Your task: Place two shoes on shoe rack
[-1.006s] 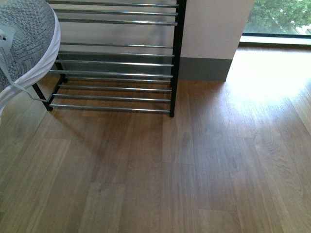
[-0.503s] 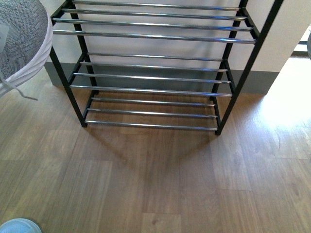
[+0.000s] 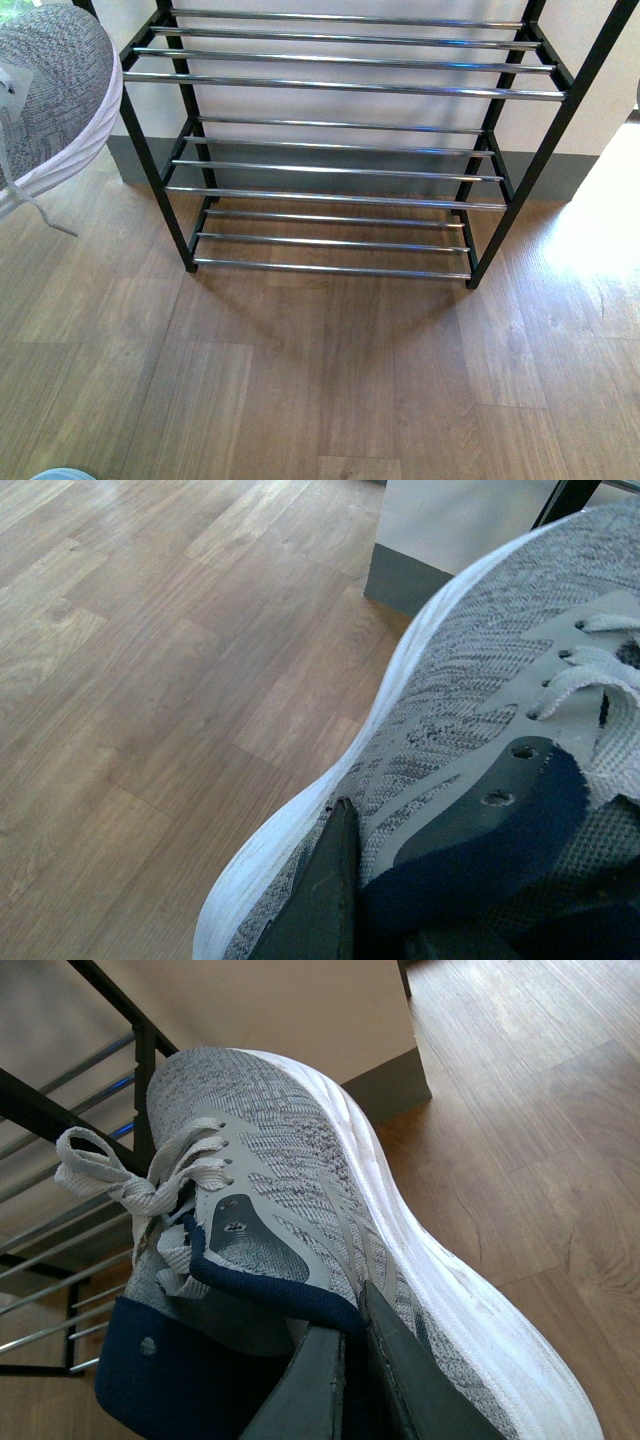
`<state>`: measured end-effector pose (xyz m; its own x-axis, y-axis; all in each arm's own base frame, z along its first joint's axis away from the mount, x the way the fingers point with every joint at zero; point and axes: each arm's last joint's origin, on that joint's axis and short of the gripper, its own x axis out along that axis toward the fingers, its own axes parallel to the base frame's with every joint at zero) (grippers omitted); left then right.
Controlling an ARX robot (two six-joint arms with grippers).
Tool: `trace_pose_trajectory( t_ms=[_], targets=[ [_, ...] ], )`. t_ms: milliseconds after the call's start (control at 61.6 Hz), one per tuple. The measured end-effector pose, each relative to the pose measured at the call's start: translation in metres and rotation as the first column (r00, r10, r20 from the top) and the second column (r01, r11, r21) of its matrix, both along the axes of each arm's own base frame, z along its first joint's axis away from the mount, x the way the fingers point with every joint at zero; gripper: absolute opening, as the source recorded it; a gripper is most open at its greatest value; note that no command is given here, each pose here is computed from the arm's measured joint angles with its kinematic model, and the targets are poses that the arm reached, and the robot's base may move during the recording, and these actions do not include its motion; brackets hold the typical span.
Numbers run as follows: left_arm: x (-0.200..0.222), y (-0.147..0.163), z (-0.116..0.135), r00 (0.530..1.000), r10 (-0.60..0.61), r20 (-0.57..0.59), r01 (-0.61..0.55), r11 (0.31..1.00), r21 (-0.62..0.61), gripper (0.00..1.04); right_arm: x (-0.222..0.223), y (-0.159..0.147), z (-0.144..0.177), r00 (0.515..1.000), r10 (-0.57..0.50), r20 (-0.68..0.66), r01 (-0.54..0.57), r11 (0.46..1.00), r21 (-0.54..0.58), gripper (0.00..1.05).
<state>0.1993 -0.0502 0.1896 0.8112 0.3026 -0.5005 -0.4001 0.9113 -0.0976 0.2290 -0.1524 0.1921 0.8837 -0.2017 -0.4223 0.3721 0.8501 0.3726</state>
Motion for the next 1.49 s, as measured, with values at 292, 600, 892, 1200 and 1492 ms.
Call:
trace_pose_trajectory(
  t_ms=[292,600,892,1200,1492],
  targets=[
    [0.0000,0.0001,-0.0001,1.000,0.001,0.000,-0.001,1.000,0.000,0.02,0.0000,0.0000,-0.0001,1.000,-0.001,-0.001,0.001,1.000,0.000,0.01],
    [-0.0004,0.0001,-0.0009,1.000,0.000,-0.004,0.000,1.000,0.002,0.02,-0.0001,0.0001,-0.0005,1.000,0.000,-0.002,0.000,1.000,0.001,0.01],
    [-0.0005,0.0002,-0.0011,1.000,0.000,-0.004,0.000,1.000,0.002,0.02,-0.0001,0.0001,-0.0005,1.000,0.000,-0.002,0.000,1.000,0.001,0.01],
    [-0.0006,0.0002,-0.0013,1.000,0.001,-0.005,-0.001,1.000,0.002,0.02,-0.0002,0.0001,-0.0007,1.000,0.000,-0.002,0.000,1.000,0.001,0.01],
    [-0.0006,0.0002,-0.0012,1.000,0.001,-0.004,-0.001,1.000,0.003,0.02,-0.0001,0.0002,-0.0004,1.000,0.002,-0.001,-0.002,1.000,0.002,0.01]
  ],
)
